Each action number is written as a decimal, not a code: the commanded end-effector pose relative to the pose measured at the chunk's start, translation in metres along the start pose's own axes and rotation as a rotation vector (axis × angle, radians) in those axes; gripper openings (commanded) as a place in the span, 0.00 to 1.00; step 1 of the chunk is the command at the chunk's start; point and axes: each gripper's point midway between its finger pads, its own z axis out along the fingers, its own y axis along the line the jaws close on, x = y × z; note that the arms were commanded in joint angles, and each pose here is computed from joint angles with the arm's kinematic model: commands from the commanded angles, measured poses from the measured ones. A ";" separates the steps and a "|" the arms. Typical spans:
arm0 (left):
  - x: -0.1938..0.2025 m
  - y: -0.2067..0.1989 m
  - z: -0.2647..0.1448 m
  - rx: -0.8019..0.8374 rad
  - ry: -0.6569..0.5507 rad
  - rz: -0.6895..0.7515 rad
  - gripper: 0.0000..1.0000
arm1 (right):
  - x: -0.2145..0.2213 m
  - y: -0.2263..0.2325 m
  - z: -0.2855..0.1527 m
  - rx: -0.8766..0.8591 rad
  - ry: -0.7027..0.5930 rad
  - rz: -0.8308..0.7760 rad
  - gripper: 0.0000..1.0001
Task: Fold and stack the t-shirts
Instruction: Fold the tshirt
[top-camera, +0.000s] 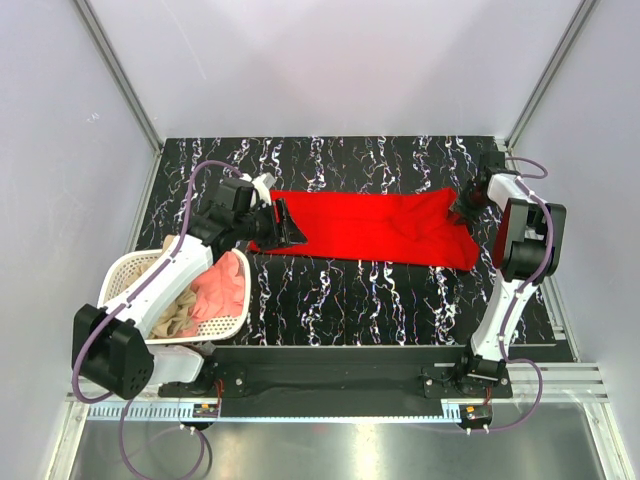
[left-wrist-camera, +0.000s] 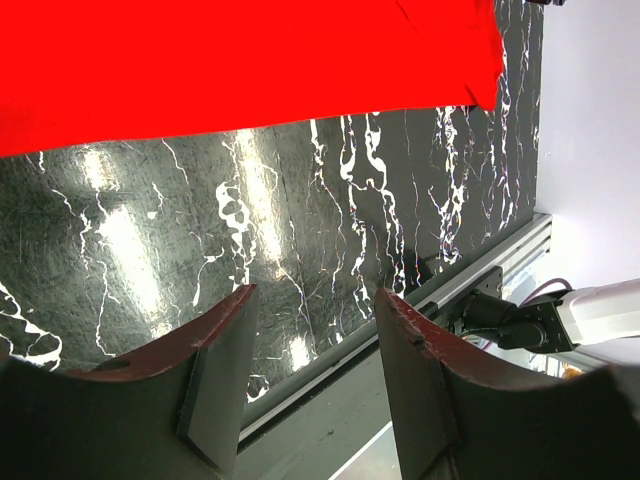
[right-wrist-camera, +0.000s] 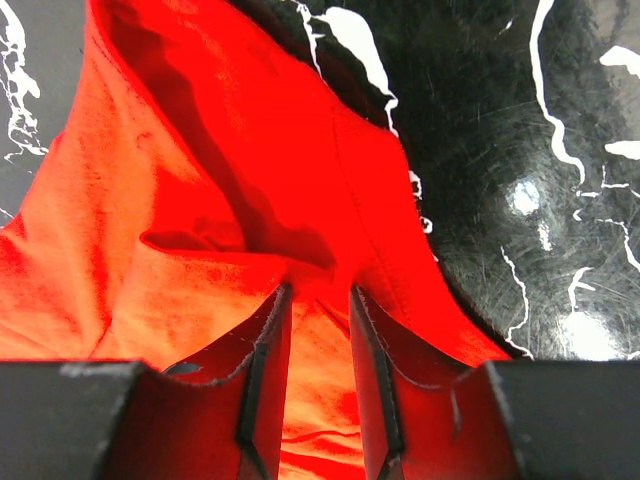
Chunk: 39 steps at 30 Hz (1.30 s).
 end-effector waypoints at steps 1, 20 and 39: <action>-0.014 -0.018 -0.007 0.058 -0.025 0.036 0.55 | -0.010 0.006 0.002 -0.034 -0.027 0.002 0.36; -0.014 -0.019 -0.003 0.067 -0.028 0.002 0.54 | -0.031 0.009 0.006 -0.031 -0.050 -0.027 0.30; -0.018 -0.021 -0.001 0.079 -0.038 -0.013 0.54 | -0.023 0.005 -0.006 -0.013 -0.022 -0.011 0.08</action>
